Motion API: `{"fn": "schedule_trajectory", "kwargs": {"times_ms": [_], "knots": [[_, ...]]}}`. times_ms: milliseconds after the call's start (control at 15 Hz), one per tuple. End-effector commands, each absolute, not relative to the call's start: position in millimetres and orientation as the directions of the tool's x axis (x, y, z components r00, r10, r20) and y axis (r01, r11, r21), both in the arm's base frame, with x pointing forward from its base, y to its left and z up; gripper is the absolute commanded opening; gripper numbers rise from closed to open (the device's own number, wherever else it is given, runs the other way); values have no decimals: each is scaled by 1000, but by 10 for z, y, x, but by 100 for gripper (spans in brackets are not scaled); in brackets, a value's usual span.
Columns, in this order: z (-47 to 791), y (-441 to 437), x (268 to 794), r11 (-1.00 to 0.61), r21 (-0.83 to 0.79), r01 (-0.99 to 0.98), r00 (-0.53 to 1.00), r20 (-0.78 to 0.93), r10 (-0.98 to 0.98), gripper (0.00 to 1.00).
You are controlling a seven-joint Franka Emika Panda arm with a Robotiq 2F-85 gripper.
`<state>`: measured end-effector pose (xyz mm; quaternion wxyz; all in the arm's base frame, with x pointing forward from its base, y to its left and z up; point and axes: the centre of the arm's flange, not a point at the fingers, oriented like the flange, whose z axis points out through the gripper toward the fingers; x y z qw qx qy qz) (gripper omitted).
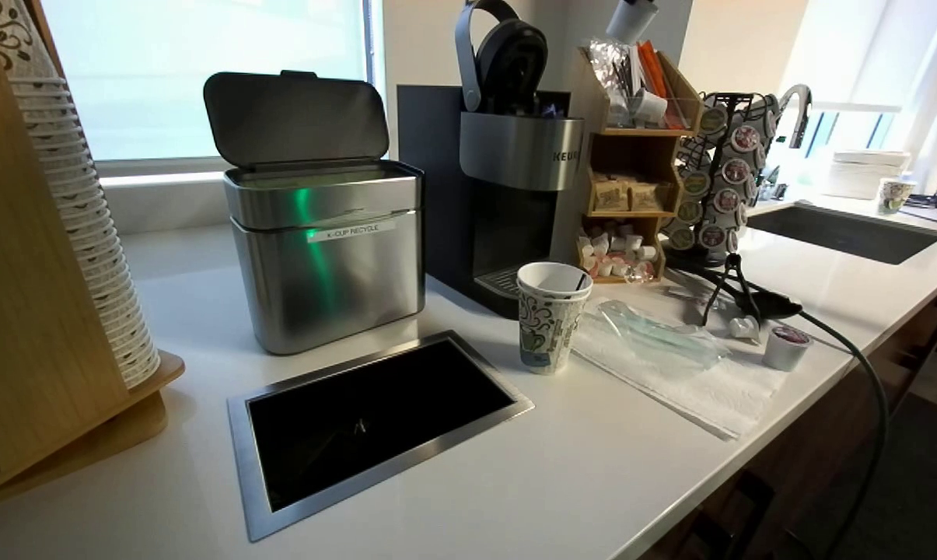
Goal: Remove one coffee pod from the stand on the right and put it on the countertop then place one coffee pod from the counter in the coffee maker chamber.
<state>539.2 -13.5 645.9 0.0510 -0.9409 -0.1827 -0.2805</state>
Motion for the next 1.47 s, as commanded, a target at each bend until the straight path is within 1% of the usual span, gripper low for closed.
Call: {"fn": "schedule_trajectory", "kwargs": {"times_ms": [0,200,400,533,867,1067,1400], "knots": [[6373,273,5573,-966,-59,251,821,541,180,28],[6273,516,5679,-991,-85,103,836,548,40,28],[6139,536,5872,-998,-48,-42,840,538,-61,28],[6020,524,5975,-996,-21,-86,858,506,-85,28],[5837,626,6238,-994,39,-102,869,491,-70,28],[5843,686,6309,-996,39,-80,867,495,-50,28],[5833,762,6305,-998,38,-59,911,411,-38,28]]}}
